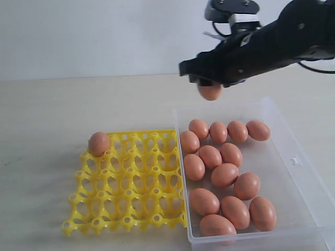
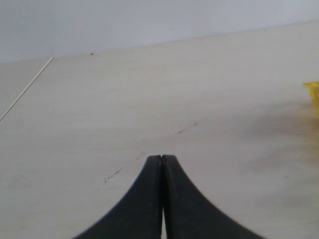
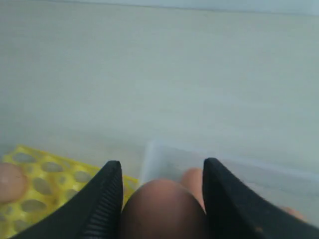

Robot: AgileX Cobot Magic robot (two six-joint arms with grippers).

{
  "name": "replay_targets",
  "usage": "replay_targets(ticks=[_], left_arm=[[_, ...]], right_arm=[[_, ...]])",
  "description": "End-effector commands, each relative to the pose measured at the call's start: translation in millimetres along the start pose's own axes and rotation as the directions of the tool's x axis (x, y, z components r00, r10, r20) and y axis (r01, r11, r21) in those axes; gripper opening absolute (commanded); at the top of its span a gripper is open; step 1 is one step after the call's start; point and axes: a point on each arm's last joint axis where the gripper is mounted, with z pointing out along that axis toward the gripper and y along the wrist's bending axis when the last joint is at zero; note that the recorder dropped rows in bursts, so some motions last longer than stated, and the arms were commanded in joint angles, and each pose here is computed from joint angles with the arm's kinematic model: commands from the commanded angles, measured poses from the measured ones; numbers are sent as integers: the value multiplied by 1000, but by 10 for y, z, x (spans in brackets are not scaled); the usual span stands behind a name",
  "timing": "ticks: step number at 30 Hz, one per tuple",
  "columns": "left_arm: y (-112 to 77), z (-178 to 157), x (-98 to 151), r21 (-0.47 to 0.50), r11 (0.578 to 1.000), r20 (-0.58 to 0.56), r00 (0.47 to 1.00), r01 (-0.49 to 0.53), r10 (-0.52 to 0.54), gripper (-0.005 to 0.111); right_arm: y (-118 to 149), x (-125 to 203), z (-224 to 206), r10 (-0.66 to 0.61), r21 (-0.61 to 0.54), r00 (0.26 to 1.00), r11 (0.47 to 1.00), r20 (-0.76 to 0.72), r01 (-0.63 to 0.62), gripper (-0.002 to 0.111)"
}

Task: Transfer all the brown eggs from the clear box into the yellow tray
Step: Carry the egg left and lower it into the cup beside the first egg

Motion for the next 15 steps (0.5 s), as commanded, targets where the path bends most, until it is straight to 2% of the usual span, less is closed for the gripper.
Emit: replay_targets(ticks=[1,7,10,15], left_arm=[[-1,-4,-21,4,1000,13,1000,3,-3,0],[-1,-4,-21,4,1000,13,1000,3,-3,0],[-1,-4,-21,4,1000,13,1000,1,-1,0],[-1,-4,-21,4,1000,13,1000,1,-1,0]], right_arm=[[552,101,34,-56,-99,984,992,170,73,0],[1128,242,133,-132,-179,928,962,349,205,0],[1264,375,280,-173,-189,911,948,374,257,0],[1287,570,582,-250,-177,882,923,398,341,0]])
